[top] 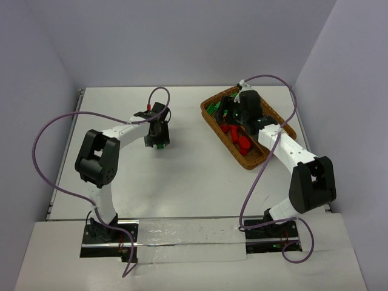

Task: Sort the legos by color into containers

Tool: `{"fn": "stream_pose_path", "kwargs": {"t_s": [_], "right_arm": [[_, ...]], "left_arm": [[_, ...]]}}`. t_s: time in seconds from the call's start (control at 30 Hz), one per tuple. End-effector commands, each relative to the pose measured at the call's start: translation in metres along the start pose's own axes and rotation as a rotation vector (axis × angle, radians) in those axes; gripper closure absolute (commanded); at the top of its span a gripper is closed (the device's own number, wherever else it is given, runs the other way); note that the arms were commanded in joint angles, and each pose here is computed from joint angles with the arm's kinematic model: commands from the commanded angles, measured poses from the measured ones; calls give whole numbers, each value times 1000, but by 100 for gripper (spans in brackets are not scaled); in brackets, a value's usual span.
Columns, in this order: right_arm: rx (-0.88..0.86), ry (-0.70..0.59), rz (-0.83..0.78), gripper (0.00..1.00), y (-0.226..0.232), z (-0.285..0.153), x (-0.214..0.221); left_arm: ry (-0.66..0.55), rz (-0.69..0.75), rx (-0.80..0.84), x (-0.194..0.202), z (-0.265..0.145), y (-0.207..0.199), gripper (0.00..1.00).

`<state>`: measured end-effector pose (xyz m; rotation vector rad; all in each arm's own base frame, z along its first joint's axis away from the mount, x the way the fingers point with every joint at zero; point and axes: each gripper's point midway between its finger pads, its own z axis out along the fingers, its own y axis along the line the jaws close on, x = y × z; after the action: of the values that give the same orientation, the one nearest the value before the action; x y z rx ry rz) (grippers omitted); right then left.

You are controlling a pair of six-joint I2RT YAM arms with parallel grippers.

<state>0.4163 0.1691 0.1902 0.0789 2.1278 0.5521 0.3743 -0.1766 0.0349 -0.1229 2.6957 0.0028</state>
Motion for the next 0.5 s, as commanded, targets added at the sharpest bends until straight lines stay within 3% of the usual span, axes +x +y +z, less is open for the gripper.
{"fn": "stream_pose_path", "kwargs": {"t_s": [0.0,0.07,0.17,0.2,0.23,0.47], "right_arm": [[-48,-50,-7,20,17,-9,-20],[-49,-54,-9,20,17,-10,-22],[-64,-50,-10,20,23,-11,-23],[-78,-45,-14,20,26,-12,-24],[-97,-34,-18,20,31,-12,-24],[-220,95,12,20,68,-10,-15]], "left_arm": [[-74,19,20,-24,1,-10,42],[-73,24,21,-23,1,-10,49],[-88,24,25,-25,-10,-8,88],[-100,25,34,-26,-18,-7,96],[-112,27,55,-28,-27,-7,100],[-255,59,364,-27,-115,-9,100]]}}
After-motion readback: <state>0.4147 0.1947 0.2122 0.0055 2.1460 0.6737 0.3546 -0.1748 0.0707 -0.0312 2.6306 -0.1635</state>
